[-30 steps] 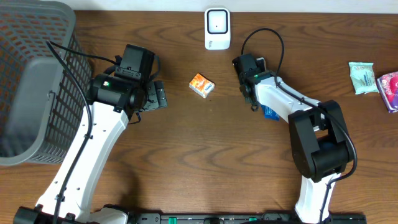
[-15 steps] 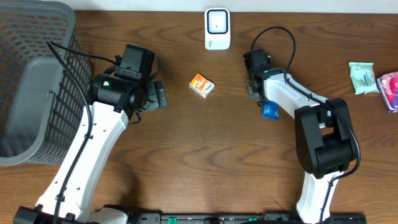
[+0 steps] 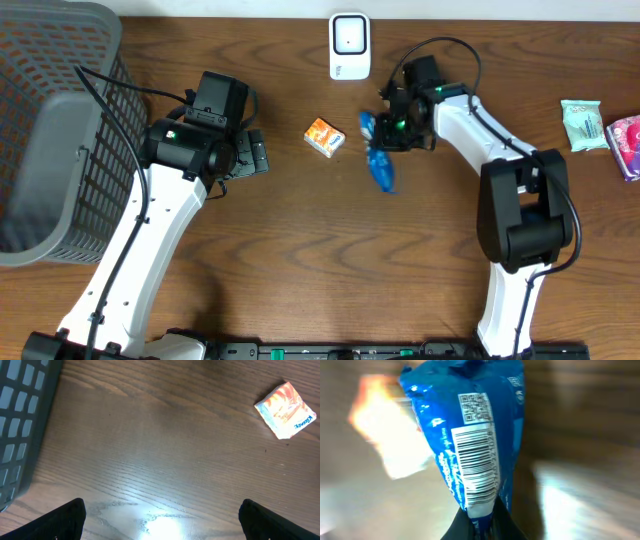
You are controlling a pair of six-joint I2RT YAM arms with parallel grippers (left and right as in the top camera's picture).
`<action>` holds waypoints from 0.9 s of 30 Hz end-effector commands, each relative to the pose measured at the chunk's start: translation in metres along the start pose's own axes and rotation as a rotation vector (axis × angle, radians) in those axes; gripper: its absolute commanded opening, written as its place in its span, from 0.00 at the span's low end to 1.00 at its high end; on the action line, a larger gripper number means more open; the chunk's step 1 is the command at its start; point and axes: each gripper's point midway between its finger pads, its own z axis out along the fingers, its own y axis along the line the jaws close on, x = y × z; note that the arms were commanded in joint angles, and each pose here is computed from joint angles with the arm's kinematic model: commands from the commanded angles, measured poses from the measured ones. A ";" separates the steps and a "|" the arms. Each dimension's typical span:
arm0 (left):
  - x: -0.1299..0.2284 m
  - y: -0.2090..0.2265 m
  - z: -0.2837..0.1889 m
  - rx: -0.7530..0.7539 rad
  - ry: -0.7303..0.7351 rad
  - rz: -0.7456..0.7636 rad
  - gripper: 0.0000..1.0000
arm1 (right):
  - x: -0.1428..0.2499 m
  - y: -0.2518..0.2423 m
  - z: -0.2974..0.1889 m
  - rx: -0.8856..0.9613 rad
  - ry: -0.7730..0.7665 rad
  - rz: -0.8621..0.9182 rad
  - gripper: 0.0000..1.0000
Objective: Scan the item barcode
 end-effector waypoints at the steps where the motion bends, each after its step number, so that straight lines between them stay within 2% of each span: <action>1: -0.002 0.002 -0.002 -0.009 -0.006 -0.008 0.98 | -0.001 0.047 -0.026 -0.392 0.047 0.070 0.01; 5: -0.002 0.002 -0.001 -0.009 -0.005 -0.008 0.98 | 0.012 0.024 -0.017 -0.396 0.076 0.151 0.01; 9: -0.002 0.002 -0.001 -0.009 -0.005 -0.008 0.98 | 0.012 -0.021 -0.008 -0.374 0.070 0.324 0.01; 14: -0.002 0.002 -0.001 -0.009 -0.005 -0.008 0.98 | 0.002 -0.101 -0.029 -0.118 -0.022 0.434 0.03; 15: -0.002 0.002 -0.001 -0.009 -0.006 -0.008 0.98 | -0.001 -0.111 -0.038 -0.082 -0.029 0.431 0.05; 19: -0.002 0.002 -0.001 -0.009 -0.005 -0.008 0.98 | -0.006 -0.150 -0.093 0.182 -0.017 0.419 0.31; 21: -0.002 0.002 -0.001 -0.009 -0.005 -0.008 0.98 | -0.008 -0.152 -0.111 0.259 -0.006 0.396 0.37; 23: -0.002 0.002 -0.001 -0.009 -0.005 -0.008 0.98 | -0.012 -0.141 -0.125 0.281 0.008 0.361 0.48; 27: -0.002 0.002 -0.001 -0.009 -0.005 -0.008 0.98 | -0.002 -0.117 -0.121 0.279 0.078 0.307 0.47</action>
